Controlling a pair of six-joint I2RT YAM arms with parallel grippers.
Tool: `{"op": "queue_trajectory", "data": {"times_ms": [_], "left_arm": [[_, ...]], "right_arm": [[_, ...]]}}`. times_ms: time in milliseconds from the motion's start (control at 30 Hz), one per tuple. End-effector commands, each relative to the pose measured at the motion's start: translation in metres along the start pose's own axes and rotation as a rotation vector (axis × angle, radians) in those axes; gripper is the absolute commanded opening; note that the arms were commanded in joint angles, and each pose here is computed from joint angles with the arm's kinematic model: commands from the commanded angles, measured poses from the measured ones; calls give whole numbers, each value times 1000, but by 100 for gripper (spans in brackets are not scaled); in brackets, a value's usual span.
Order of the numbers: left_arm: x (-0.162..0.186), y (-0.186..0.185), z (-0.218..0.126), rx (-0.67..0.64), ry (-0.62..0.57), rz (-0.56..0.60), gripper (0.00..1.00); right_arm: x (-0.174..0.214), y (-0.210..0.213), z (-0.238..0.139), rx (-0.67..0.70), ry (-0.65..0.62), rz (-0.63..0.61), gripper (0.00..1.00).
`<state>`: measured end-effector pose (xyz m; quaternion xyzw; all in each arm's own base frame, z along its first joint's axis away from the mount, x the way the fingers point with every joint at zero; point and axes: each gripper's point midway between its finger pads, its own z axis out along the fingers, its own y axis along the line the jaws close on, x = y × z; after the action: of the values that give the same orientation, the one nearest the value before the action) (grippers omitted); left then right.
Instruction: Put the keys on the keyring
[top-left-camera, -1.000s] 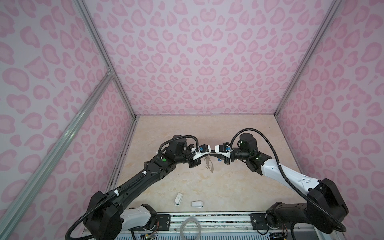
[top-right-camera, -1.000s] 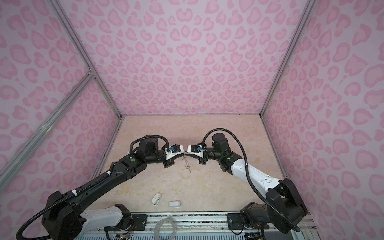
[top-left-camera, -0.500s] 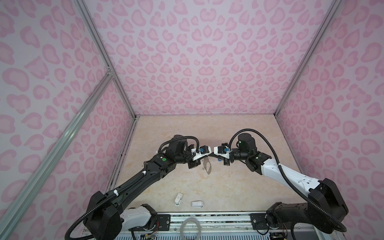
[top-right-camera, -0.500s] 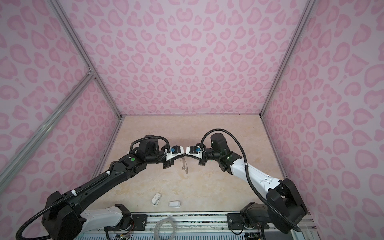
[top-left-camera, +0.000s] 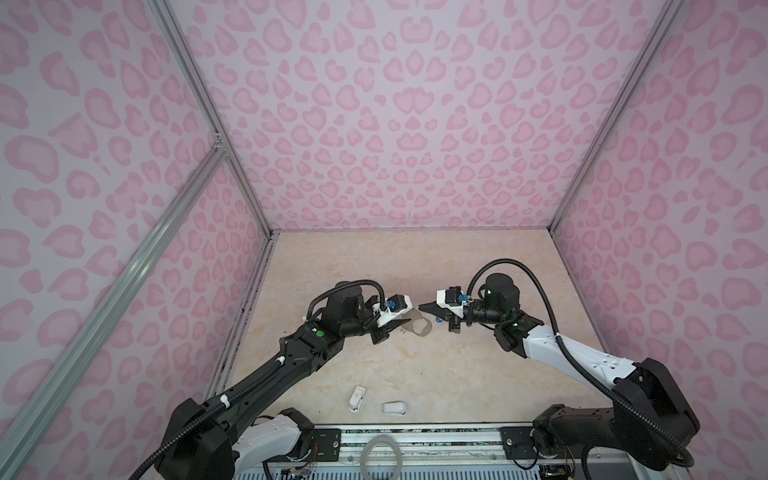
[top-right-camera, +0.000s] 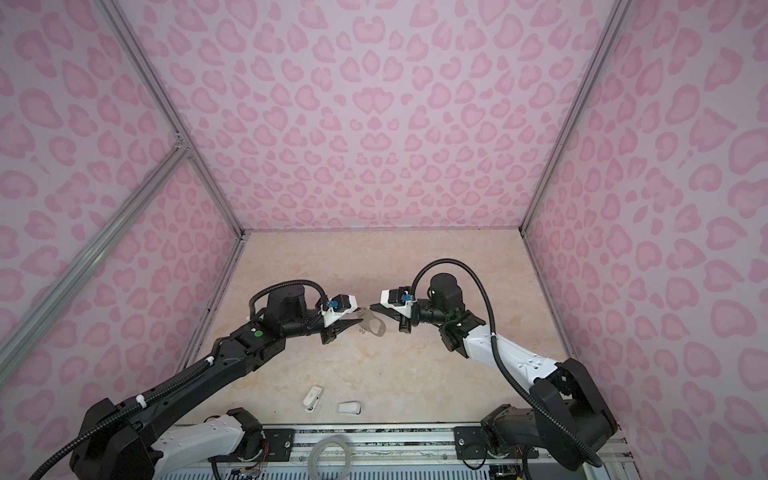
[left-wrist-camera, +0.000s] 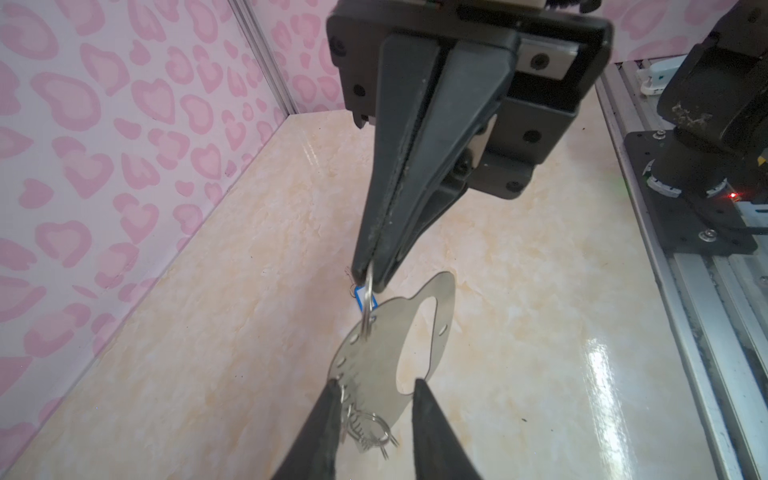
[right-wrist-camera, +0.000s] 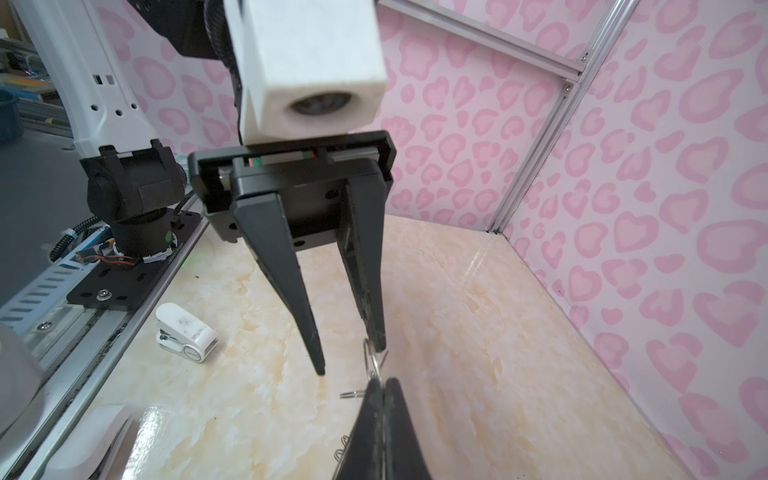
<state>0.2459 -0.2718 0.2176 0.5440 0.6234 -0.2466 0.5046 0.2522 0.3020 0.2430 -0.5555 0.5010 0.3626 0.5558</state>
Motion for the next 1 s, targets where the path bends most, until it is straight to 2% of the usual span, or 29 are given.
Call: {"op": "queue_trajectory", "data": {"times_ms": [0,300,600,967], "left_arm": [[-22,5,-4,-29,-113,-5,29],[-39,2,-6,1,-185,-17,23],[-46,-5,-6,45,-204,-7,17],[-51,-1,-9,20,-209,4,14]], "right_arm": [[-22,0,-1,-13,-95,-1,0],[-26,3,-1,-38,-129,25,0],[-27,4,2,-38,-130,27,0],[-26,6,4,-49,-133,31,0]]}}
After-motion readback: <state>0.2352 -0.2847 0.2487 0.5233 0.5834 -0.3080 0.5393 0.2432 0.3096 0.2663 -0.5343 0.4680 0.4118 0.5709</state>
